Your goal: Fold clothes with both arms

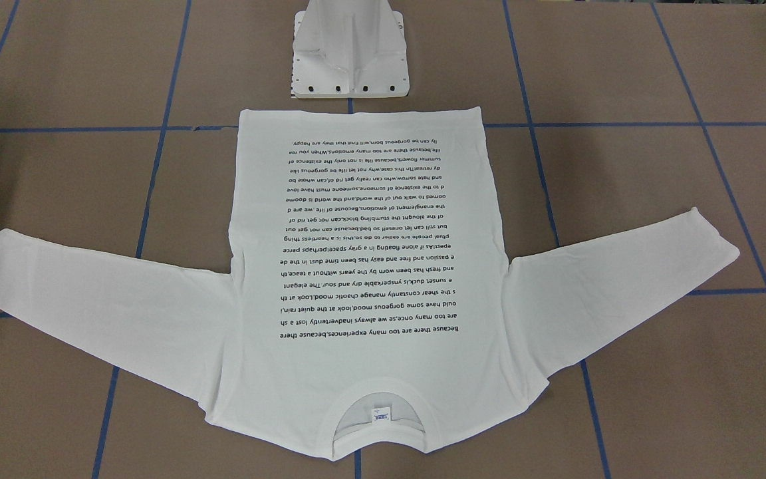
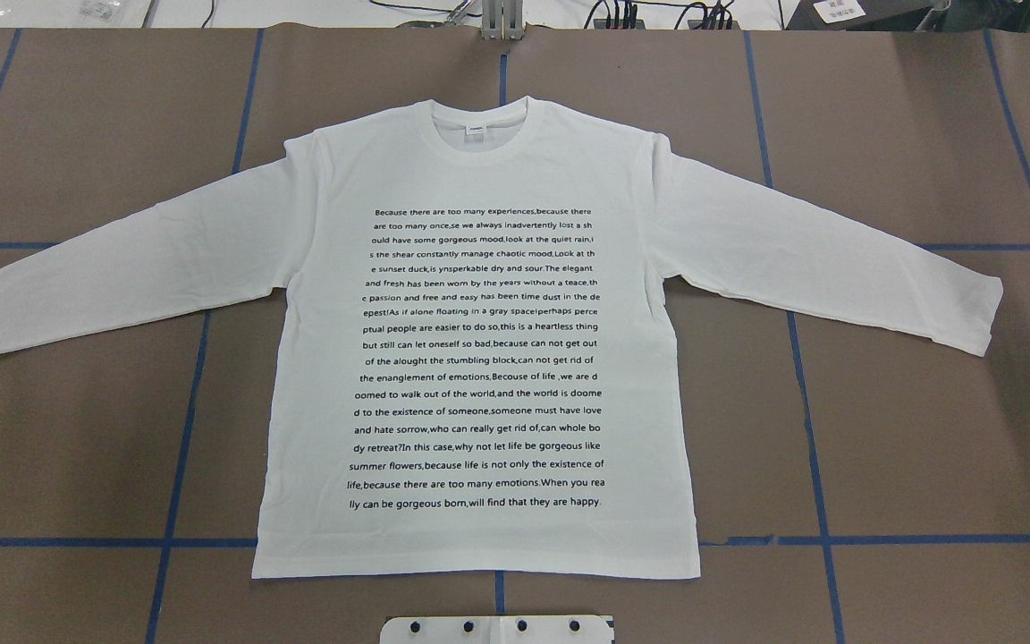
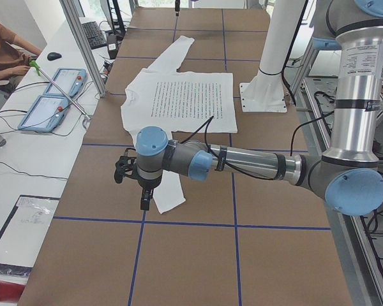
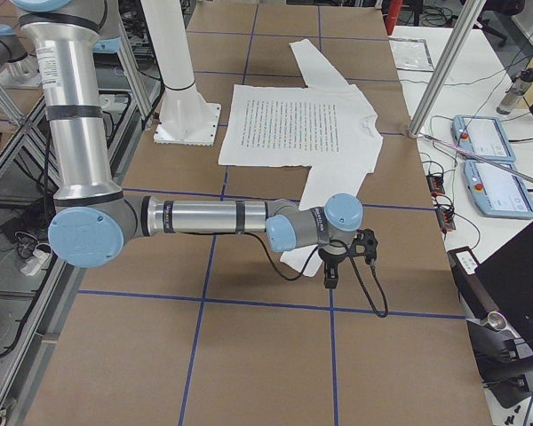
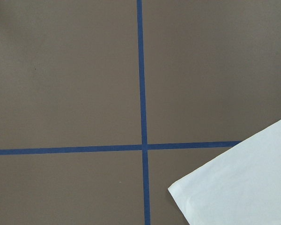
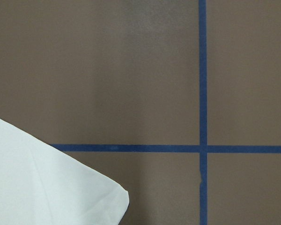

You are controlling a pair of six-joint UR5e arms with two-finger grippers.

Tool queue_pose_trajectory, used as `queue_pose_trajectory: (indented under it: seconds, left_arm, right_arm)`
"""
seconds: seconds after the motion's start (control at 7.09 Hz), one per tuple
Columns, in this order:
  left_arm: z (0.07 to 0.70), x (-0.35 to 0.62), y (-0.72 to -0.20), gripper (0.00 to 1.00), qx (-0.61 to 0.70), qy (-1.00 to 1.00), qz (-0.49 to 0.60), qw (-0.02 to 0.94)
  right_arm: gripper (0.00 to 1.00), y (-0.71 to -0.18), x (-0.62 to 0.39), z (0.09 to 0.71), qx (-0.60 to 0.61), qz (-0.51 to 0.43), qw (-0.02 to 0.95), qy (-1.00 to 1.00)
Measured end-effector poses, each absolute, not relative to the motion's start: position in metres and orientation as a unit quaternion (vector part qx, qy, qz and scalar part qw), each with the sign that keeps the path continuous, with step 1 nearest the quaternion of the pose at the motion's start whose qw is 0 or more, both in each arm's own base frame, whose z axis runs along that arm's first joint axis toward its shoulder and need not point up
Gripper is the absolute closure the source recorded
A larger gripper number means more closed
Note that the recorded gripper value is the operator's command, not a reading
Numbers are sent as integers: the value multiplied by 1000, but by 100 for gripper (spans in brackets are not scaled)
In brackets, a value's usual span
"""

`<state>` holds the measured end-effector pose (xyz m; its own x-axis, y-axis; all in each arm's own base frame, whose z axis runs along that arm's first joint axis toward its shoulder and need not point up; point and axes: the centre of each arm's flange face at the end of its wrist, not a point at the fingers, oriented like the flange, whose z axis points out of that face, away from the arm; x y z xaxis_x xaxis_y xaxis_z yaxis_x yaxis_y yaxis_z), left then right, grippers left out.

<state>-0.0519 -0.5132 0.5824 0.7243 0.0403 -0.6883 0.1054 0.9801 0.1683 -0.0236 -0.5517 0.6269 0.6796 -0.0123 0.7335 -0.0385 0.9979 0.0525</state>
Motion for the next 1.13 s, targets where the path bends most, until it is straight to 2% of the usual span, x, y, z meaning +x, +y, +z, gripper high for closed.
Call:
queue_pose_trajectory:
  seconds: [0.85,1.13]
  left_arm:
    - [574,-42,-506,0,101,429,-3,898]
    - [572,-42,-507,0,110,430,1,896]
  right_arm:
    - [2,-534,-86,645,5,-9,909,-416]
    - [7,-530,-116,662,4,13,904,-426]
